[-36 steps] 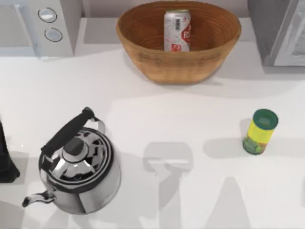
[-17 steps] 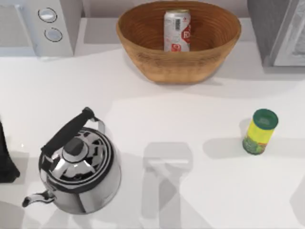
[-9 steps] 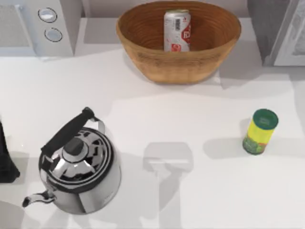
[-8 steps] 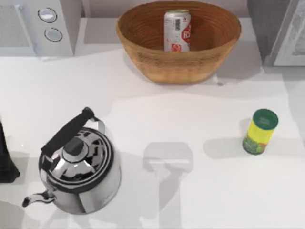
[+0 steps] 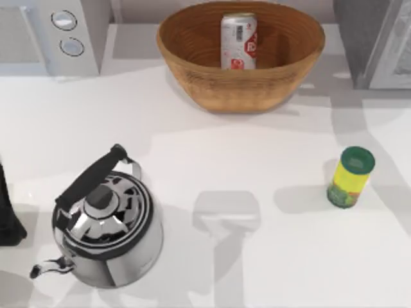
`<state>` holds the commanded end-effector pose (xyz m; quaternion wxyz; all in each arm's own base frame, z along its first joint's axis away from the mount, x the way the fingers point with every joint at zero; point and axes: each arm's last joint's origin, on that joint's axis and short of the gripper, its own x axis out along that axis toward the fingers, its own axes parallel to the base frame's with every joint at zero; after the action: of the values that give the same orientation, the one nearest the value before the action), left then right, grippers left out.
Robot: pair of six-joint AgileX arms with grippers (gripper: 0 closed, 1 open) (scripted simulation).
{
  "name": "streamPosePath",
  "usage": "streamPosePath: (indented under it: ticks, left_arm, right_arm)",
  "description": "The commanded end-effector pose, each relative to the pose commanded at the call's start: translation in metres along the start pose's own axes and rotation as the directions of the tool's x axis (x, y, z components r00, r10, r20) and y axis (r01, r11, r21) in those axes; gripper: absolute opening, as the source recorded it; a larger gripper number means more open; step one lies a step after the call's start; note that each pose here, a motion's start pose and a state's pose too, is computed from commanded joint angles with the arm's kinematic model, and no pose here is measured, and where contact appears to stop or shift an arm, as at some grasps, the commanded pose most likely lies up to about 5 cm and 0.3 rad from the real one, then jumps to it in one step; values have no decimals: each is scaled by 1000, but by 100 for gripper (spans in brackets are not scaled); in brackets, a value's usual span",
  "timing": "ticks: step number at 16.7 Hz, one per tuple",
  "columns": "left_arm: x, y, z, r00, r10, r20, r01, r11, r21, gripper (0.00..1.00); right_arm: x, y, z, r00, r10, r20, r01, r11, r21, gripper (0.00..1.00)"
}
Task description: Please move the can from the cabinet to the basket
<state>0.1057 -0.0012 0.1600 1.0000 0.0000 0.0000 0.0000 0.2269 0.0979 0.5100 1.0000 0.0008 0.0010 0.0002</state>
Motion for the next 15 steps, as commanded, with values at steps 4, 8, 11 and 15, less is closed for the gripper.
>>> streamPosePath:
  ticks: [4,8,11,15]
  left_arm:
    - [0,0,0,1000,0,0,0,1000,0,100]
    - [0,0,0,1000,0,0,0,1000,0,100]
    - [0,0,0,1000,0,0,0,1000,0,100]
    - [0,0,0,1000,0,0,0,1000,0,100]
  right_arm:
    - [-8,-10,6,999,-42,21,42,999,-2,100]
    - [12,-9,8,999,-38,24,38,999,0,100]
    - [37,-10,7,999,-42,20,42,999,-2,100]
    - [42,-10,7,999,-42,21,42,999,-2,100]
